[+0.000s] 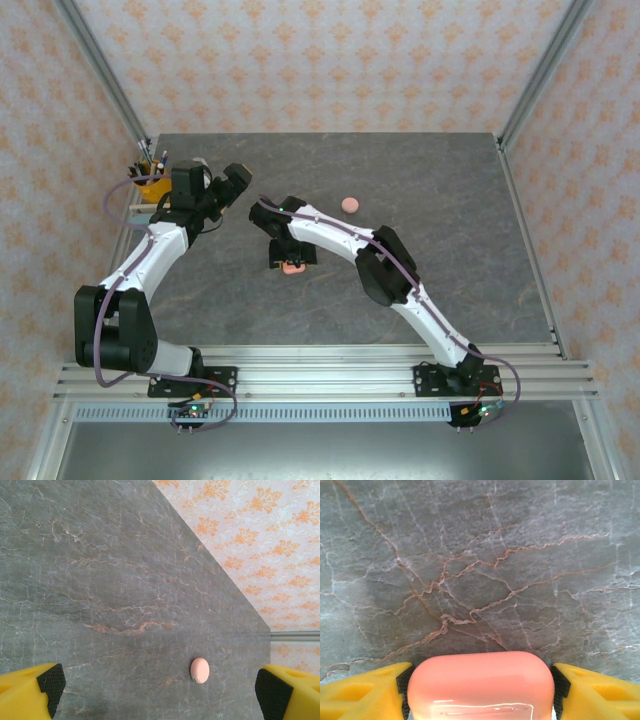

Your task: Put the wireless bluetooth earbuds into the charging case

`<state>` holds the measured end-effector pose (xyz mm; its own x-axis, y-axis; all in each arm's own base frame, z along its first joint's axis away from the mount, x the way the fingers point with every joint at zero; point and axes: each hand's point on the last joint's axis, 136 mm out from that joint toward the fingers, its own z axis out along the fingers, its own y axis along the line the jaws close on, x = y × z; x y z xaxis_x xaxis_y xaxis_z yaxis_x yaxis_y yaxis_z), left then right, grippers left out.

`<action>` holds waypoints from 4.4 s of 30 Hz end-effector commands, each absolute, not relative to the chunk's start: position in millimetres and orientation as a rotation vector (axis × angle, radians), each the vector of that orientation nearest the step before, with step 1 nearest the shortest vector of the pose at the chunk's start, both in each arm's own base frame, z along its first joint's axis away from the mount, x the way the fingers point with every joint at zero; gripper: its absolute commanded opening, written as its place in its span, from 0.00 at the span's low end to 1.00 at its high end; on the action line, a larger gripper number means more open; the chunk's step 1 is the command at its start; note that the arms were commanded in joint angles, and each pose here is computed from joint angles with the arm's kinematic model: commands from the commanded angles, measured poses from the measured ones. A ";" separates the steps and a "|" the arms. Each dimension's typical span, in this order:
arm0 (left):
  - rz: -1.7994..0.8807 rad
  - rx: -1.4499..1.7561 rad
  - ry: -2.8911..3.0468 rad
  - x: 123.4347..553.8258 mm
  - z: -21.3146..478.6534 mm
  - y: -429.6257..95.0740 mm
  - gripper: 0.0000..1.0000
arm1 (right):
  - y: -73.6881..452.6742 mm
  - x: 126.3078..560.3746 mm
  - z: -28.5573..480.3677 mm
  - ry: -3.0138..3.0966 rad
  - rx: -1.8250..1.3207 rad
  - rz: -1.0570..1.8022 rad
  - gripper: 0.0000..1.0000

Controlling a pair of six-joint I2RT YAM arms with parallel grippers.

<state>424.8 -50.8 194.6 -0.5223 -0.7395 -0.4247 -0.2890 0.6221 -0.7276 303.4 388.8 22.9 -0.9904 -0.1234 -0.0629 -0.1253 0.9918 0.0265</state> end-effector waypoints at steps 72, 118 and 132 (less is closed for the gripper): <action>-1.027 -0.379 2.019 380.3 135.8 -165.0 0.90 | 351.0 441.9 150.5 2.725 0.518 0.682 0.58; -1.035 -0.319 1.886 446.0 165.8 -188.0 0.61 | 382.1 442.4 169.9 2.674 0.743 1.094 0.56; -1.037 -0.315 1.878 455.3 166.1 -189.9 0.48 | 383.1 439.2 169.1 2.680 0.744 1.114 0.55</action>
